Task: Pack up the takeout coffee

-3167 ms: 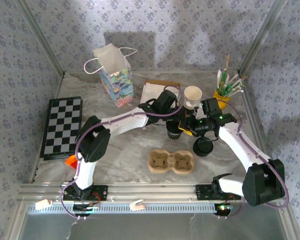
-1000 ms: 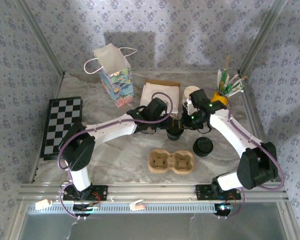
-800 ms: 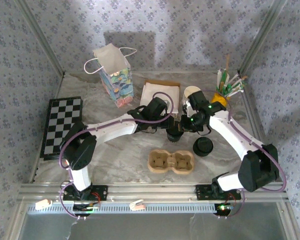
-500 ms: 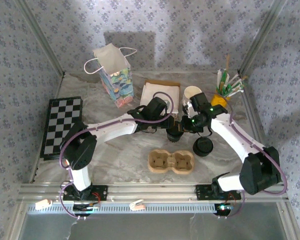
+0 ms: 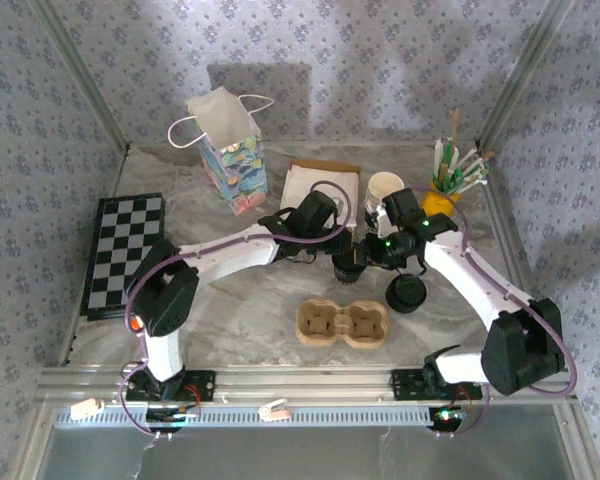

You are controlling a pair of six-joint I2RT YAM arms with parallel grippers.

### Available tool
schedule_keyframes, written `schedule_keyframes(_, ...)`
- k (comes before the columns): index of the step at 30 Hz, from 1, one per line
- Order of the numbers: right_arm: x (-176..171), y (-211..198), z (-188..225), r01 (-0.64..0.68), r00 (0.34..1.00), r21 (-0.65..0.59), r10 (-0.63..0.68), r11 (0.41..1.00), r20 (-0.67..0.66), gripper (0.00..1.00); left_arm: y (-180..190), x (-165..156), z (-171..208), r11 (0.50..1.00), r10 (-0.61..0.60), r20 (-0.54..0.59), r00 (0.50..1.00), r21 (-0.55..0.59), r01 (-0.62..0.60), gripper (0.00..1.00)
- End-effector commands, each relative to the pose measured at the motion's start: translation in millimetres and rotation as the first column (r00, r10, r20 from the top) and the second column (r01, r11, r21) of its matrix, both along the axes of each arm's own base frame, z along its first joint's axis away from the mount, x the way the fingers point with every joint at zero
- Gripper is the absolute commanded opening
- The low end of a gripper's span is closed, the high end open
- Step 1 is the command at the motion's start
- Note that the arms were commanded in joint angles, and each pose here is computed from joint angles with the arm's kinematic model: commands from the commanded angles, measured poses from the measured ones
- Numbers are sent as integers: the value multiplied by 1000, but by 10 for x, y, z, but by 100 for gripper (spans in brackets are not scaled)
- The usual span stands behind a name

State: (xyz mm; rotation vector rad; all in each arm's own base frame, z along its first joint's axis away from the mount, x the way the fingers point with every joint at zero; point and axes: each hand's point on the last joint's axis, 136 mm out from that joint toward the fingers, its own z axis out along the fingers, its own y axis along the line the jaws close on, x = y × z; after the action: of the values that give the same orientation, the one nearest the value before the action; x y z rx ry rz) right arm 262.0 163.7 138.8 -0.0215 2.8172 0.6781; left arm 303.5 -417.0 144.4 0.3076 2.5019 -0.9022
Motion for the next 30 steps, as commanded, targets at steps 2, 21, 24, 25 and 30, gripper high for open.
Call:
schedule_keyframes(2, -84, 5, 181, 7, 1000, 36, -7, 999, -24, 35, 13, 50, -59, 999, -13, 1, 1000, 49, 13, 27)
schedule_keyframes(21, -83, -56, 201, 7, 1000, 52, -6, 999, -15, 43, -80, 46, 199, 998, -55, 44, 998, -7, 55, 34)
schedule_keyframes(24, -83, -65, 210, 10, 1000, 55, -9, 998, -19, 43, -123, 19, 255, 996, -78, 50, 996, -27, 79, 34)
schedule_keyframes(25, -82, -68, 226, 9, 1000, 54, -8, 998, -14, 43, -126, 10, 273, 996, -81, 52, 995, -30, 83, 34)
schedule_keyframes(30, -21, -118, 316, 20, 999, 30, -21, 999, 30, 47, -78, 28, 371, 997, -70, 74, 995, -28, 72, 34)
